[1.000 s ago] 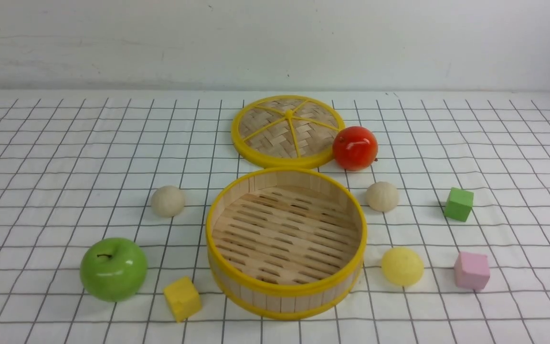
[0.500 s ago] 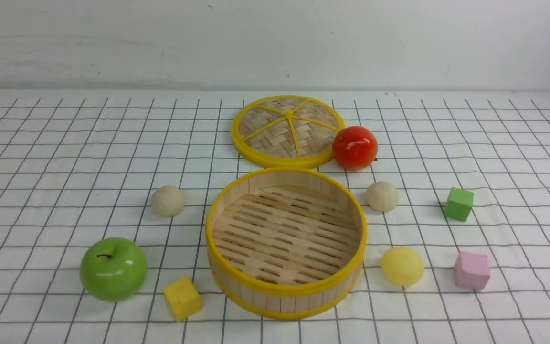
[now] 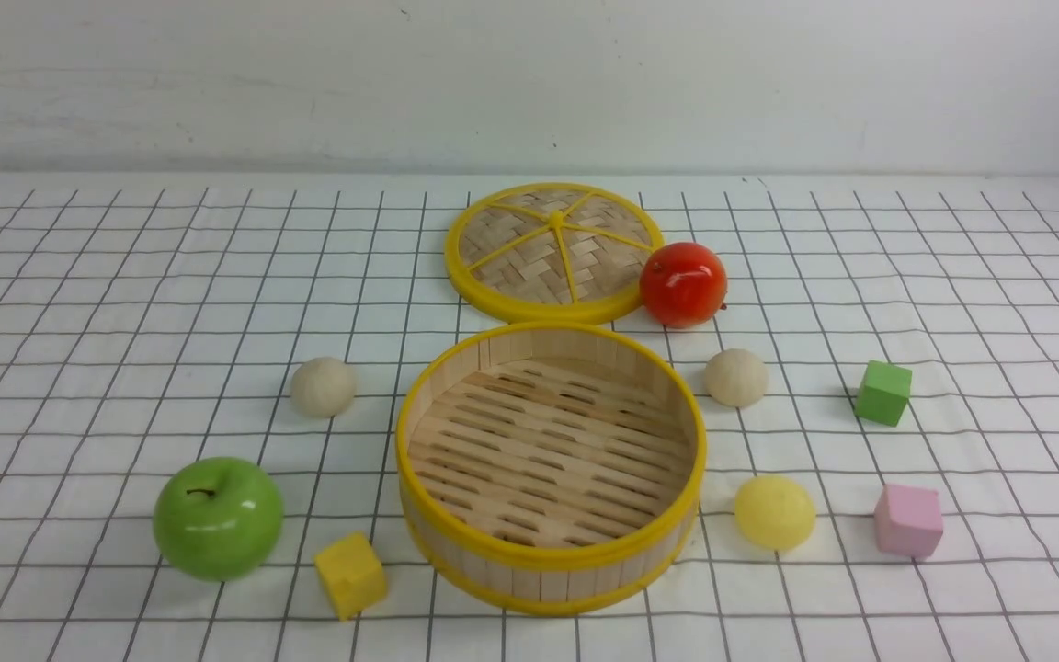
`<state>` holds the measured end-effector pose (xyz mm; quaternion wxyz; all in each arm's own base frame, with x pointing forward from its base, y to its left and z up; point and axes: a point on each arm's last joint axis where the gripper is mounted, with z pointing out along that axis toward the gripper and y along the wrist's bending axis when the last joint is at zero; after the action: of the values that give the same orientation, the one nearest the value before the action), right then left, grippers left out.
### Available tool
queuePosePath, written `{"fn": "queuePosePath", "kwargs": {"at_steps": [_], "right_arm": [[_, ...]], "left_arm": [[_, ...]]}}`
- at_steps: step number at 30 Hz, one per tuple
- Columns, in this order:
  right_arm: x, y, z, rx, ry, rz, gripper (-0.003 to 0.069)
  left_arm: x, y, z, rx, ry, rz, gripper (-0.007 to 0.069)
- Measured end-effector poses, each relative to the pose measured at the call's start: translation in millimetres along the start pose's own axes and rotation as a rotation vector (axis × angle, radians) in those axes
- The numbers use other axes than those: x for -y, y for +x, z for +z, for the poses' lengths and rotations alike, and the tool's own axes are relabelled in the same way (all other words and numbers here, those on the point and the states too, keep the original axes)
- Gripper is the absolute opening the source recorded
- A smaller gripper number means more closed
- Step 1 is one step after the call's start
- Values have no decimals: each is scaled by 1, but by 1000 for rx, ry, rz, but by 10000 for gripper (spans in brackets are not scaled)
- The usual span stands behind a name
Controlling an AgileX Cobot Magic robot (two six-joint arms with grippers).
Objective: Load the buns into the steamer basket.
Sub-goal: Use the left arm to grab a steamed stuffed bun
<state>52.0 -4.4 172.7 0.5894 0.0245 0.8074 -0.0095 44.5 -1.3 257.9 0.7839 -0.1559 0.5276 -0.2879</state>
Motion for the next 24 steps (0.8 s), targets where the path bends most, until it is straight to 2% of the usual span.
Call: {"fn": "queuePosePath", "kwargs": {"at_steps": [1, 3, 8, 13, 15, 18, 24], "right_arm": [[0, 0, 0, 0, 0, 0, 241], [0, 0, 0, 0, 0, 0, 241], [0, 0, 0, 0, 0, 0, 241], [0, 0, 0, 0, 0, 0, 241], [0, 0, 0, 0, 0, 0, 241], [0, 0, 0, 0, 0, 0, 241], [0, 0, 0, 0, 0, 0, 241]], "left_arm": [[20, -24, 3, 23, 49, 47, 238], [38, -48, 10, 28, 54, 90, 238], [64, -81, 39, -134, -36, 134, 238], [51, -60, 88, -523, -304, 182, 238], [45, -52, 96, -605, -322, 186, 238], [28, -26, 120, -744, -402, 194, 238], [4, 8, 151, -842, -456, 207, 238]]}}
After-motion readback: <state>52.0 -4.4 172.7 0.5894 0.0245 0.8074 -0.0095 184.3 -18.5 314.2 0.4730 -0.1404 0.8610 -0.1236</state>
